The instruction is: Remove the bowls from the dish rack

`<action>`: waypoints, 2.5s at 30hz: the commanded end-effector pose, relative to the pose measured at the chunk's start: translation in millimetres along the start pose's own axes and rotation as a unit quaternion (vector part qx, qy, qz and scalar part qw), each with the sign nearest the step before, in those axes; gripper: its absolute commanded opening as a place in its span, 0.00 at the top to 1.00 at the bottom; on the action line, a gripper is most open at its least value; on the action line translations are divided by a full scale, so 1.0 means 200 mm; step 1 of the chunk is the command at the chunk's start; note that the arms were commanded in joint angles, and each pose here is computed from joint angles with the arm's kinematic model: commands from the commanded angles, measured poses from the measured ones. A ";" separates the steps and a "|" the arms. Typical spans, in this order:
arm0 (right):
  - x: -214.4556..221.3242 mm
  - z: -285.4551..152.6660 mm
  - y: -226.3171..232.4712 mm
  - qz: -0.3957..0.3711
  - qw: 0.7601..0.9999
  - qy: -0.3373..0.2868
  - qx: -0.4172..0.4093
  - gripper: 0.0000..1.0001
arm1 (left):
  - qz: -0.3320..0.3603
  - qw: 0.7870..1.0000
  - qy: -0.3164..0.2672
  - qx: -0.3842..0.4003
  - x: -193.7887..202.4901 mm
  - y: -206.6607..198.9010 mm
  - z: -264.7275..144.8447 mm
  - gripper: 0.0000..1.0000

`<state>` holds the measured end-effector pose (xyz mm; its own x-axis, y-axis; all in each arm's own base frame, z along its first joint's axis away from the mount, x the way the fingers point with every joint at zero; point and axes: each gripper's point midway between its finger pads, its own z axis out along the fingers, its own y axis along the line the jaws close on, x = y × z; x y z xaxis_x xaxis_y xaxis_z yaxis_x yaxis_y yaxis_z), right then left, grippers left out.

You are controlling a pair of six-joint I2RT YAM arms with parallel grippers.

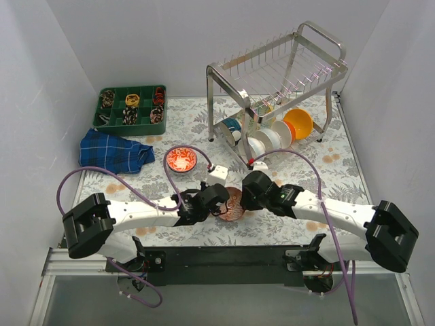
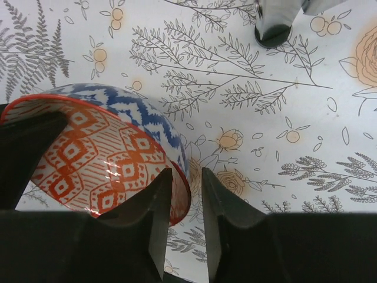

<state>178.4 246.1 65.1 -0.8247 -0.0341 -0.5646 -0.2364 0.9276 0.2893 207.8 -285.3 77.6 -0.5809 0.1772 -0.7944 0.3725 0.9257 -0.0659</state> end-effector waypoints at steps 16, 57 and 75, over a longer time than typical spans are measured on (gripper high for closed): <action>-0.30 -0.25 -0.01 -0.021 0.980 -0.188 -0.053 0.28 | -0.066 0.994 -0.066 -0.053 -0.66 0.61 -0.11 1.00; -0.29 -0.26 -0.08 -0.033 0.978 -0.201 -0.032 0.25 | -0.149 0.981 -0.001 -0.122 -0.51 1.16 0.11 0.60; -0.29 -0.22 -0.07 -0.047 0.982 -0.181 -0.017 0.25 | -0.181 0.977 0.007 -0.111 -0.44 1.18 0.14 0.98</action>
<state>199.1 211.8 107.4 -0.5971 -0.0098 -0.8021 -0.3221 0.9187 0.2286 367.5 -92.7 114.9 -0.6610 -0.1620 -0.7326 -0.0282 0.9811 -0.1915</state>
